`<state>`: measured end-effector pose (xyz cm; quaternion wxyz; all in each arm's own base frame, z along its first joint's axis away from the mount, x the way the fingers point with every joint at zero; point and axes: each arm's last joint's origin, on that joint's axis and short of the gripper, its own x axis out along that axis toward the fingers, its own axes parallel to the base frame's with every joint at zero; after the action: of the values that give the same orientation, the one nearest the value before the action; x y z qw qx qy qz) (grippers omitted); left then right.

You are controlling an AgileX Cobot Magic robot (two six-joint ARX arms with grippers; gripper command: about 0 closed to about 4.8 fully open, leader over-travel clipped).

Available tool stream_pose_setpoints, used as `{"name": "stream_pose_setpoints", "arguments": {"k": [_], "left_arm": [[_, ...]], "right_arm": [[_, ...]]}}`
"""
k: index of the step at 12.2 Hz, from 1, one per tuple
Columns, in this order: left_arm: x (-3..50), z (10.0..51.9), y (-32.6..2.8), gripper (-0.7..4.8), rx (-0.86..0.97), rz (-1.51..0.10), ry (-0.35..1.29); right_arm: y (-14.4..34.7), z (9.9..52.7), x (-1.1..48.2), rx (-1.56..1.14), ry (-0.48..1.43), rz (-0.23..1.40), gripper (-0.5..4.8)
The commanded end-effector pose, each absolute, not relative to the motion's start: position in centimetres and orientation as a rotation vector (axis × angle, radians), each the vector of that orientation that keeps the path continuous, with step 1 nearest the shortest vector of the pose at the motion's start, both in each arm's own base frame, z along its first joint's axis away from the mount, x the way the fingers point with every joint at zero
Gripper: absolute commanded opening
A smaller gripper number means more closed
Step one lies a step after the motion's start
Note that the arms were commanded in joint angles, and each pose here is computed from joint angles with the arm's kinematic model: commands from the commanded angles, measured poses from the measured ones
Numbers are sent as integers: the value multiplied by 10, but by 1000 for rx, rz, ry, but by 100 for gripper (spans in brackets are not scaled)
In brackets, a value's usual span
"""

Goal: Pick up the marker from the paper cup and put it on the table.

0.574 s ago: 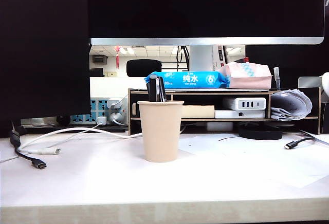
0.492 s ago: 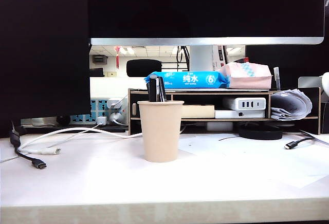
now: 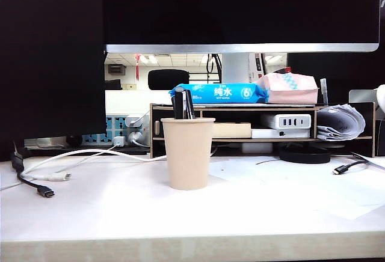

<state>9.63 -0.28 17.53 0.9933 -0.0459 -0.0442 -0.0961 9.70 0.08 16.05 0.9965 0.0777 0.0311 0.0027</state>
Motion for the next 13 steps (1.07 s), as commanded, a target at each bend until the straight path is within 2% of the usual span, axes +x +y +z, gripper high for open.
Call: {"name": "stream_pose_setpoints", "arguments": {"k": [1,6,7,12,13], "left_arm": [[96,177,-3,-5,-90,-196,-100],[96,176,-7,-5,-92,-232,-98],[93,176,-24,-5,-101,-417,-90],[87,176,-41,-5,-110,-603,-80],[83,176,-49,-5,-114,-702,-75]], "right_arm": [[1,160,97,153,52,3,-5],[1,160,97,153,52,4,-5],[1,161,97,153,43,4,-5],[1,161,97,169,44,8,-5],[1,162,97,327,41,5,-5]]}}
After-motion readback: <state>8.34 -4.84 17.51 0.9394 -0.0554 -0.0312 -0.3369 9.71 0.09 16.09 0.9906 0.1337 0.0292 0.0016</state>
